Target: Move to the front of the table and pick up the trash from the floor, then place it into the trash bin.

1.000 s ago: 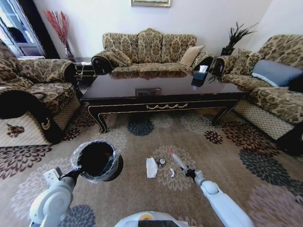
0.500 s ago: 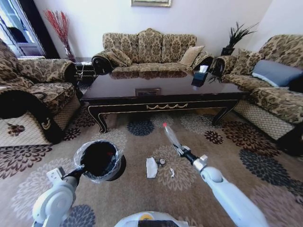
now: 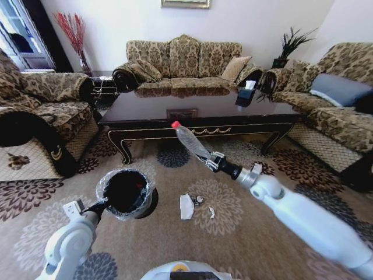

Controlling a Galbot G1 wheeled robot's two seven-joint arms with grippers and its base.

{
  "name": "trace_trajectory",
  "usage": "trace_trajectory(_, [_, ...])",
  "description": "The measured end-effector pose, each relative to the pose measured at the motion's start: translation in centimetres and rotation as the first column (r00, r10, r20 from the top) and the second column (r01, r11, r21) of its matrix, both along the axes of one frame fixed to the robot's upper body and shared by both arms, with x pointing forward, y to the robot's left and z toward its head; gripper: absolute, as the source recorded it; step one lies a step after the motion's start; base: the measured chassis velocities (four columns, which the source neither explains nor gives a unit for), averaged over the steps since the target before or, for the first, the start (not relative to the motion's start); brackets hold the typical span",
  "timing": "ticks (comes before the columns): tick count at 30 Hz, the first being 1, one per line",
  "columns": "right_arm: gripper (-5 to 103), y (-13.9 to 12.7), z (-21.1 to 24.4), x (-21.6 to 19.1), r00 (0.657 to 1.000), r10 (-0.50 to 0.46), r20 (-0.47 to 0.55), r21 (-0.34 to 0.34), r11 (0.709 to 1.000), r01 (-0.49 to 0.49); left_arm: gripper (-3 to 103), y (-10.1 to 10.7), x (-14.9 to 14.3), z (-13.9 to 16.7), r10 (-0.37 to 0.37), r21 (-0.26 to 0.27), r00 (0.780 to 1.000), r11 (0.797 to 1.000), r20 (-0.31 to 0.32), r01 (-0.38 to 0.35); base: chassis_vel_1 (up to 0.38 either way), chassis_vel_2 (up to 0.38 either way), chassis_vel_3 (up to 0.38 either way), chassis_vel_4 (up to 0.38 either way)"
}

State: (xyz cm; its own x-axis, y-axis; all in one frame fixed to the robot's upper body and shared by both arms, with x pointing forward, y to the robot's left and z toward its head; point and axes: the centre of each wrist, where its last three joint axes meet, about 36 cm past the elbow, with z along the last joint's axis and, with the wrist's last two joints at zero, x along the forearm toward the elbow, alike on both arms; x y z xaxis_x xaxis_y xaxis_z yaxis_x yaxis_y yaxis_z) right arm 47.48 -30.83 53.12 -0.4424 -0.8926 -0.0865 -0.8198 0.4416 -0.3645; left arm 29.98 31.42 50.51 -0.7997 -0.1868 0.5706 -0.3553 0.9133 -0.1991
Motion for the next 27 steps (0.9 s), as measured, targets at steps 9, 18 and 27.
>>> trace_trajectory(9, [25, 3.3, 4.2, 2.1, 0.951, 0.299, 0.084, -0.213, 0.937, -0.276, 2, 0.1, 1.3, -0.5, -0.014, -0.007, 1.000, 1.000, 0.003, 0.014, 0.000, 0.000, 0.000, 0.000])
trace_trajectory(18, [25, 11.7, 3.4, 4.2, 0.907, 0.418, 0.039, -0.156, 0.900, -0.408, 2, -0.2, 1.6, -0.9, -0.020, -0.035, 1.000, 0.999, 0.005, 0.020, 0.000, 0.000, 0.000, 0.000])
trace_trajectory(27, [25, 18.5, 2.3, 6.1, 0.887, 0.462, -0.013, -0.085, 0.883, -0.461, 2, -0.1, 1.3, -0.2, -0.012, -0.029, 1.000, 1.000, 0.027, 0.013, 0.000, 0.000, 0.000, 0.000])
